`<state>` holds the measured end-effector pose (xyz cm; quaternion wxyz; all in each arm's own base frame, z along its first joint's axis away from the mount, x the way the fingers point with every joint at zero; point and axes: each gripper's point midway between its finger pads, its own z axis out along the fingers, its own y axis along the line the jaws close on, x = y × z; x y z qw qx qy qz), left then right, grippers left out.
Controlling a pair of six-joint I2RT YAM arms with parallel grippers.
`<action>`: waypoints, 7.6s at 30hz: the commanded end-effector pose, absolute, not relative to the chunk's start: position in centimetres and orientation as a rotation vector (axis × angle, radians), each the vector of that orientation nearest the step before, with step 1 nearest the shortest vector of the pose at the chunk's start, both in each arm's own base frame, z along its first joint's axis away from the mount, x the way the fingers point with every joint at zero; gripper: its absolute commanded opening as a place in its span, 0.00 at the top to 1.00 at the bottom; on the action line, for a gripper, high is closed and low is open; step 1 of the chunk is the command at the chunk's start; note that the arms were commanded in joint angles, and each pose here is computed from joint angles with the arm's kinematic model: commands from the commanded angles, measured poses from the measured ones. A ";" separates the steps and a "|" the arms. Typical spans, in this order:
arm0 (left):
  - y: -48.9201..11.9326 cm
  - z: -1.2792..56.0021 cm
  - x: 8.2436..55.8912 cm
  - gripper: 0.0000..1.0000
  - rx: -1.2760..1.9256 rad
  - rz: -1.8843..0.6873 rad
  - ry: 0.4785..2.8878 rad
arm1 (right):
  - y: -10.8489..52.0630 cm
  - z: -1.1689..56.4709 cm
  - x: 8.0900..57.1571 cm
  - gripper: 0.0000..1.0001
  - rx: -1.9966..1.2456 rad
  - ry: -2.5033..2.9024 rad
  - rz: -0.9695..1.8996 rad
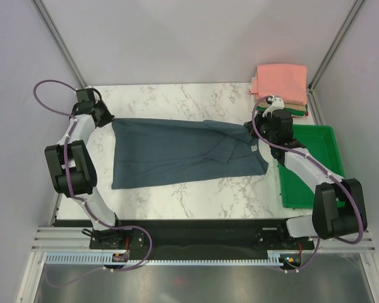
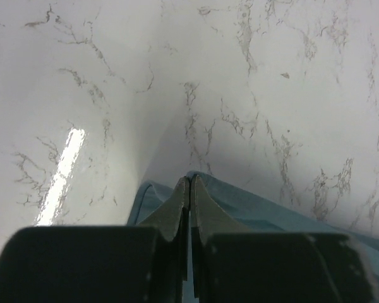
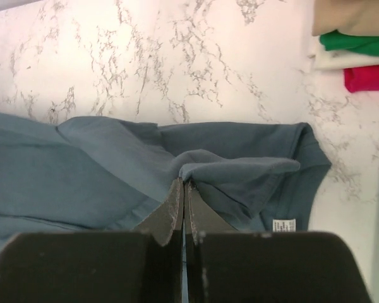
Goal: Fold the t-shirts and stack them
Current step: Fold the tshirt
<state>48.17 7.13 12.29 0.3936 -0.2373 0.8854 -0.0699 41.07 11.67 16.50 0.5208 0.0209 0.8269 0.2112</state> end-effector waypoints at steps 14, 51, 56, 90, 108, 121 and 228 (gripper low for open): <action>6.8 14.7 42.6 0.98 -0.569 -0.162 2.247 | 7.5 16.4 38.4 1.00 0.239 1.976 0.398; -4.8 4.2 36.4 0.35 -0.569 -0.029 2.627 | 13.6 5.4 34.3 0.20 0.430 2.311 0.522; -5.0 1.9 34.7 0.36 -0.612 -0.037 2.669 | 14.5 2.4 37.2 0.20 0.435 2.385 0.487; -28.6 9.7 10.9 0.37 -0.081 -0.729 2.721 | 28.6 -1.5 62.0 0.25 0.203 2.291 0.869; -20.7 11.2 12.4 0.38 -0.155 -0.496 2.517 | 23.1 20.8 54.1 0.02 0.096 2.046 0.705; -17.9 7.3 11.2 0.39 -0.212 -0.433 2.550 | 18.6 8.1 21.9 0.12 0.242 2.332 0.689; -16.6 17.1 46.5 0.58 -0.156 -0.342 2.515 | 19.9 14.0 44.0 0.32 0.080 2.324 0.597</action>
